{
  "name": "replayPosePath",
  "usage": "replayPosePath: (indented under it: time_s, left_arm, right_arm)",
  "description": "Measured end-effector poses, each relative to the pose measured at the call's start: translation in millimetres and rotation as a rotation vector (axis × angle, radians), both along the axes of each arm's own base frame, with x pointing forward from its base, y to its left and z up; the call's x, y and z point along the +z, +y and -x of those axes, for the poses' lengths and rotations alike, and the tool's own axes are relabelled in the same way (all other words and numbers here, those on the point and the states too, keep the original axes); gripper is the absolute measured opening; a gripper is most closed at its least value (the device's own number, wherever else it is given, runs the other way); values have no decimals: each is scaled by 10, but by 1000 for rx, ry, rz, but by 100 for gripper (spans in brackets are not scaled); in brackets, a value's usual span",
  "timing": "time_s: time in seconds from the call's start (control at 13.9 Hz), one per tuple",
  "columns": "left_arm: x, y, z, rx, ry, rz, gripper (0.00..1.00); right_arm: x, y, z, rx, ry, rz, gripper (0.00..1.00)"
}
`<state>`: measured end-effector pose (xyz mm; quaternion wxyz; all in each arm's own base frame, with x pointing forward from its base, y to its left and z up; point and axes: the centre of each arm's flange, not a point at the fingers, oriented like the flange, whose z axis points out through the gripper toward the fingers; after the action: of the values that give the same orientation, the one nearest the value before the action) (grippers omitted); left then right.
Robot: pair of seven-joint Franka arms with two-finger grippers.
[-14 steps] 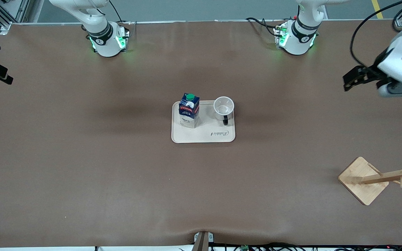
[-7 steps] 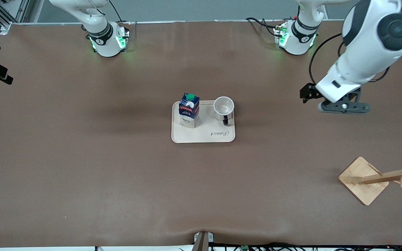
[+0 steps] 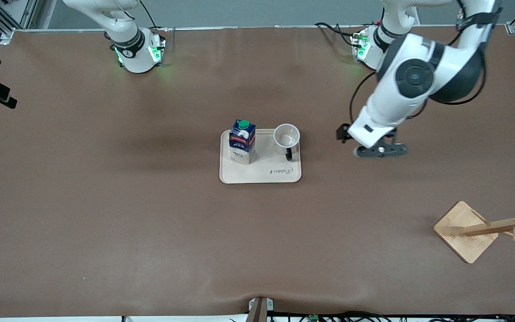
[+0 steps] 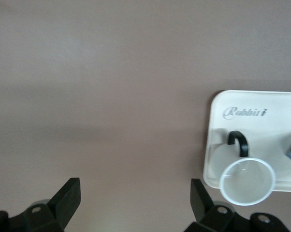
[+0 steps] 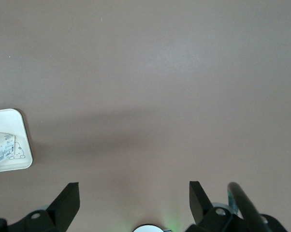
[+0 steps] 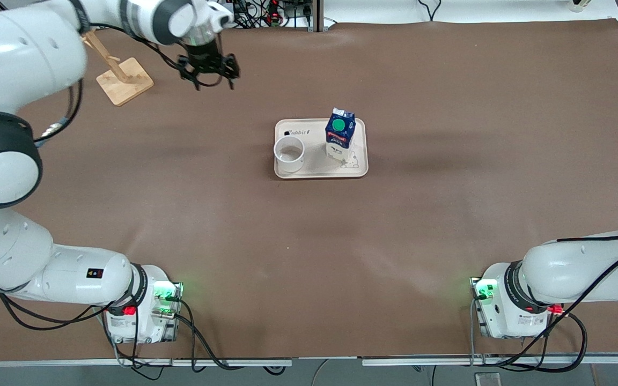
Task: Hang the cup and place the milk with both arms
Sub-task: 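Reach the left gripper to the white mug on the tray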
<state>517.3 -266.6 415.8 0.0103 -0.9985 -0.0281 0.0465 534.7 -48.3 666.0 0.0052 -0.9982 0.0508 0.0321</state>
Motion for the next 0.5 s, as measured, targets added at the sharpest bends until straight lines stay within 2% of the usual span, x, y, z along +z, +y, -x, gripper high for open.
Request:
replayPosePath:
  time_s: [0.29, 0.5]
  left_arm:
    - [-366, -478, 188, 73, 11, 4, 100]
    - [-736, -791, 358, 127, 12, 17, 95]
  right_arm:
    - [-209, 39, -129, 8, 35, -2, 100]
    - [-338, 38, -213, 8, 52, -2, 100]
